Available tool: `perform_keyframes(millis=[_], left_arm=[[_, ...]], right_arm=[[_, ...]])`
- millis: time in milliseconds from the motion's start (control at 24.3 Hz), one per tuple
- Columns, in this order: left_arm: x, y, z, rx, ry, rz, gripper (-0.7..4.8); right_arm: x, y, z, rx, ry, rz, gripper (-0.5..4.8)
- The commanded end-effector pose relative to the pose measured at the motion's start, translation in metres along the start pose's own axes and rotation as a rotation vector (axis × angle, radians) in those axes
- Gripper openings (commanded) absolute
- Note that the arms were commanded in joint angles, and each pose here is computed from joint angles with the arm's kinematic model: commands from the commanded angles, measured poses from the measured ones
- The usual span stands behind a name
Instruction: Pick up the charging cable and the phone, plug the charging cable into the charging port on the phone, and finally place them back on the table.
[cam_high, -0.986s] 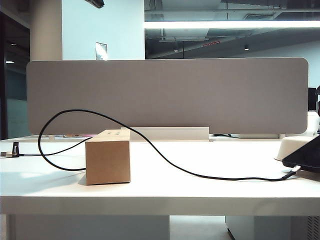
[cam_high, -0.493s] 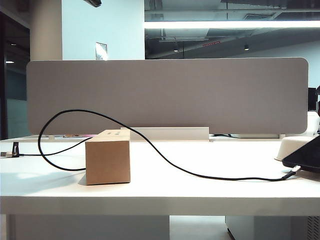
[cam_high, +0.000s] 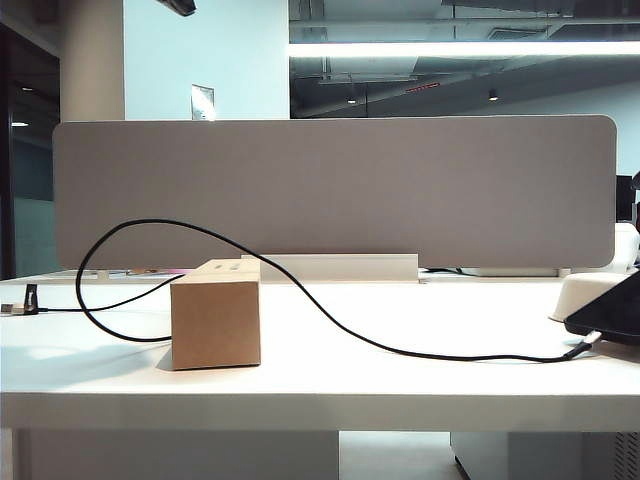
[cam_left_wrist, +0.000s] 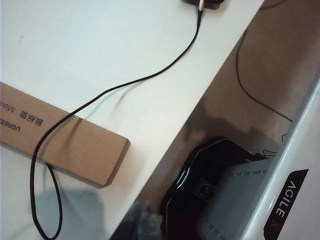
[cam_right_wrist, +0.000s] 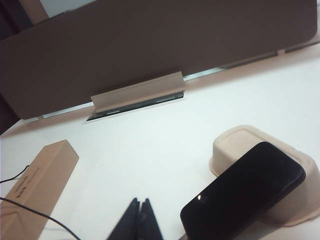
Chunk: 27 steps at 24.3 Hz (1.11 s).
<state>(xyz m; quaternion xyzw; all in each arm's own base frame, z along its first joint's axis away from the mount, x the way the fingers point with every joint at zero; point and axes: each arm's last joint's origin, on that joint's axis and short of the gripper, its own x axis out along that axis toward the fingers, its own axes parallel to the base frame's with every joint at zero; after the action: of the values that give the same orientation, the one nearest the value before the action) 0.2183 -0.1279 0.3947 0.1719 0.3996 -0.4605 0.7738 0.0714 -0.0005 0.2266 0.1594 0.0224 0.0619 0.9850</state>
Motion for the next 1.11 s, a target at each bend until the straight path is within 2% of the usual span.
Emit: perform_keyframes(millis=[41, 288, 575, 780, 945, 1109], left_arm=[[-0.002, -0.001, 0.000, 0.003, -0.009, -0.001, -0.06], [-0.002, 0.000, 0.001, 0.010, -0.014, 0.004, -0.06], [-0.002, 0.002, 0.003, 0.022, -0.019, 0.052, -0.06], [-0.002, 0.002, 0.003, 0.023, -0.021, 0.053, -0.06], [-0.002, 0.002, 0.003, 0.036, -0.021, 0.053, -0.06], [-0.002, 0.002, 0.003, 0.043, -0.024, 0.054, -0.06]], right_arm=[[0.012, -0.010, -0.020, 0.011, -0.009, -0.011, -0.03], [0.024, -0.020, -0.045, 0.018, -0.069, 0.051, -0.03], [0.026, -0.021, -0.051, -0.025, -0.053, 0.064, -0.03], [0.027, -0.025, -0.054, -0.046, -0.068, -0.025, -0.02], [0.027, -0.025, -0.055, -0.096, -0.056, -0.035, -0.03], [0.027, -0.029, -0.059, -0.140, -0.029, -0.134, -0.02]])
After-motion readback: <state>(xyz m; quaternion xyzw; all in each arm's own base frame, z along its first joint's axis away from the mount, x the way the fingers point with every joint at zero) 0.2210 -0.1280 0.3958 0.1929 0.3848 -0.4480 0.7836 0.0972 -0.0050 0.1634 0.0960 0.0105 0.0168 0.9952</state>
